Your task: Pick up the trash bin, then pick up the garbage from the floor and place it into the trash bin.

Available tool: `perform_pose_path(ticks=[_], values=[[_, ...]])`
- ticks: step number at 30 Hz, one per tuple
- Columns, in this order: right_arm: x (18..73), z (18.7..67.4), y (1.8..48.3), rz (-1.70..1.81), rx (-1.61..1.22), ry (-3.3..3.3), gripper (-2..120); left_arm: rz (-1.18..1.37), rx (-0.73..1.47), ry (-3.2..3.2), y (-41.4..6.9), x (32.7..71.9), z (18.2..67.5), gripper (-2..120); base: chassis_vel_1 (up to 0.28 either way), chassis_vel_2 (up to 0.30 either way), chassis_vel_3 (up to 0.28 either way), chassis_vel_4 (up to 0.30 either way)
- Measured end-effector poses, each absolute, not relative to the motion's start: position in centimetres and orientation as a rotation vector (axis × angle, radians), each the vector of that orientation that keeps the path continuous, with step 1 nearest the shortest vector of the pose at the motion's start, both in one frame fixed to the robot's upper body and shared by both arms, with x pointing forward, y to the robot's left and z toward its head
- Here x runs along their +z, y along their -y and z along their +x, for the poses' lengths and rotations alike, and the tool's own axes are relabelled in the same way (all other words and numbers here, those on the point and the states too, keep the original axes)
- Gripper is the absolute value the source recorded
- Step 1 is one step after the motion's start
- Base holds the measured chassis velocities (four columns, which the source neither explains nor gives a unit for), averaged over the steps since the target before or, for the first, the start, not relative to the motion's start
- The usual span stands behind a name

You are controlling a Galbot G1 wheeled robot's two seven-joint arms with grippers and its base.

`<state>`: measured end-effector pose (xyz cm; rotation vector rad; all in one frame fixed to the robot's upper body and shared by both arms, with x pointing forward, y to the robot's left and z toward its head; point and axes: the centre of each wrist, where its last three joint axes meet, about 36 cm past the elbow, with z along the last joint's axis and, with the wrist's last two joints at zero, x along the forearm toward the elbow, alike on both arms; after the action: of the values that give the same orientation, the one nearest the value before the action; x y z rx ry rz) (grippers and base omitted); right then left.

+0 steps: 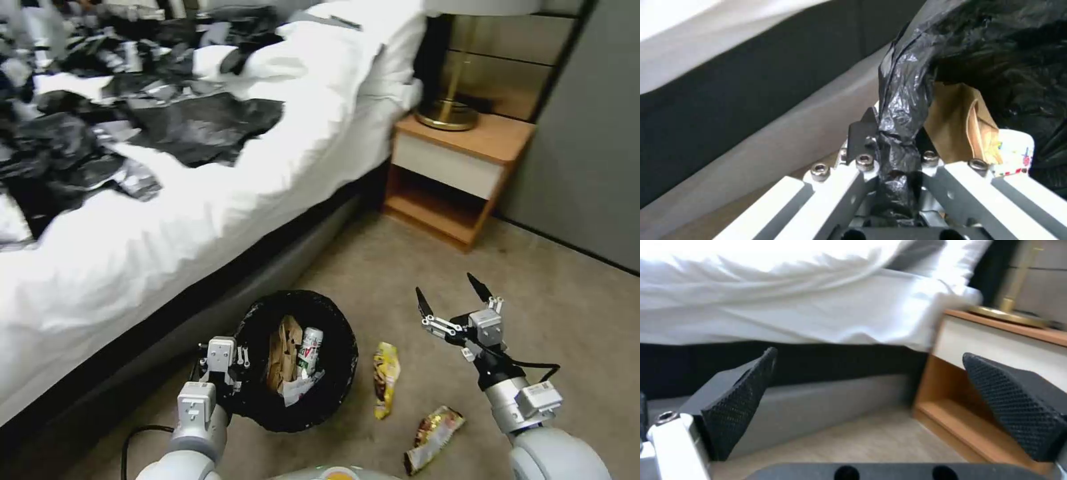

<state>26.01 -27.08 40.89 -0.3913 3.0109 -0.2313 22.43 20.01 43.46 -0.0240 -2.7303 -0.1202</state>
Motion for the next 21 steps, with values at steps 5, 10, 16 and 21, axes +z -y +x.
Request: perform_pose_path(ticks=[5, 10, 16, 21], values=[[40.96, 26.16, 27.07, -0.394, -0.233, -3.005, 100, -0.026, -0.118, 2.735, -19.94, 43.47, 22.44, 1, 0.102, 0.098, 0.095, 0.101], [40.82, 26.19, 27.22, -0.389, -0.231, -3.010, 100, -0.032, -0.115, 2.735, -19.74, 43.46, 22.43, 1, 0.015, 0.012, 0.015, 0.018], [40.65, 26.26, 27.25, -0.385, -0.226, -3.008, 100, -0.031, -0.115, 2.735, -19.74, 43.48, 22.46, 1, 0.051, -0.034, -0.055, 0.062], [40.58, 26.47, 27.13, -0.389, -0.217, -2.991, 100, -0.029, -0.115, 2.735, -19.78, 43.46, 22.47, 1, 0.112, -0.101, -0.131, 0.116]])
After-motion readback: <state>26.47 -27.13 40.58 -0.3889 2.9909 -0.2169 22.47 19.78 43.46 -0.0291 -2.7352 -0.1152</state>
